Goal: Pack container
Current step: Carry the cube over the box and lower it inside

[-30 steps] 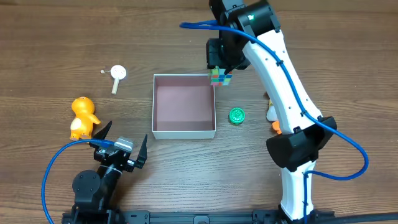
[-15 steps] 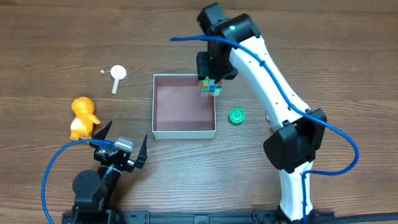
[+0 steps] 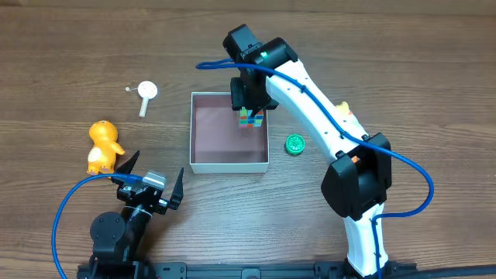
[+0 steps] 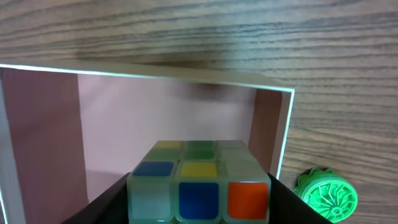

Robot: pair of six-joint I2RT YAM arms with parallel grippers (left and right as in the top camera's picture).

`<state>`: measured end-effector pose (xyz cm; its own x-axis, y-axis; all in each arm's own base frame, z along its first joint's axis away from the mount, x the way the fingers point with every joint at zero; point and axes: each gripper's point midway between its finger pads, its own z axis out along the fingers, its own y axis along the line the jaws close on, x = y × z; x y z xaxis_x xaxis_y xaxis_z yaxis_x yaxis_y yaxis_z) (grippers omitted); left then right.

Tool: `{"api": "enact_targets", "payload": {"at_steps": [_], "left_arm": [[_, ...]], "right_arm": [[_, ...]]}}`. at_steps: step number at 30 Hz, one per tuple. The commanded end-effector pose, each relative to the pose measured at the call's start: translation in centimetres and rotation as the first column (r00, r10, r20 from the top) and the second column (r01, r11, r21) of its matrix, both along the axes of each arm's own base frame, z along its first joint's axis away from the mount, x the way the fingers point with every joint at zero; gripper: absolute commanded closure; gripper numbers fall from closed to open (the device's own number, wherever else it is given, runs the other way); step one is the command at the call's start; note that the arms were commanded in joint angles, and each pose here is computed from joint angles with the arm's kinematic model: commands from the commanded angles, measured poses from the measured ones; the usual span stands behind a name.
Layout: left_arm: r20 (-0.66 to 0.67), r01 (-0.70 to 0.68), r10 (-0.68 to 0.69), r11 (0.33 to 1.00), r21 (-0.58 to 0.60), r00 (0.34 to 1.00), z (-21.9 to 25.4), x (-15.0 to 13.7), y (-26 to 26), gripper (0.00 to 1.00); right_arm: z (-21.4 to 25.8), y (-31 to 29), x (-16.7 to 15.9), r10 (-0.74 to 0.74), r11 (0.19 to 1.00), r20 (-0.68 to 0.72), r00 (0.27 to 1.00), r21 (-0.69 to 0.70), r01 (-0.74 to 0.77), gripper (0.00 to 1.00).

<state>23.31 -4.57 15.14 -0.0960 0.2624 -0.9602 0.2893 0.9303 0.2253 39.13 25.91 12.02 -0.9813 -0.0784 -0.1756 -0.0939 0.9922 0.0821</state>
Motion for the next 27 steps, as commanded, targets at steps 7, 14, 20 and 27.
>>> {"api": "enact_targets", "payload": {"at_steps": [7,14,20,27], "left_arm": [[0.010,-0.007,0.007,1.000,0.014,1.000,0.1,0.0,0.2,0.00],[0.009,-0.007,0.007,1.000,0.014,1.000,0.1,0.0,0.2,0.00],[0.010,-0.007,0.007,1.000,0.014,1.000,0.1,0.0,0.2,0.00],[0.009,-0.007,0.007,1.000,0.014,1.000,0.1,0.0,0.2,0.00]], "right_arm": [[-1.9,0.0,0.5,-0.036,0.999,0.022,0.999,0.009,0.036,0.60],[-1.8,-0.3,1.0,-0.019,1.000,0.047,0.999,-0.013,0.020,0.34],[-1.7,-0.6,1.3,-0.013,0.999,0.065,0.998,-0.035,0.015,0.26],[-0.8,5.5,-1.7,0.278,0.941,0.014,0.960,0.198,-0.275,0.91]]}}
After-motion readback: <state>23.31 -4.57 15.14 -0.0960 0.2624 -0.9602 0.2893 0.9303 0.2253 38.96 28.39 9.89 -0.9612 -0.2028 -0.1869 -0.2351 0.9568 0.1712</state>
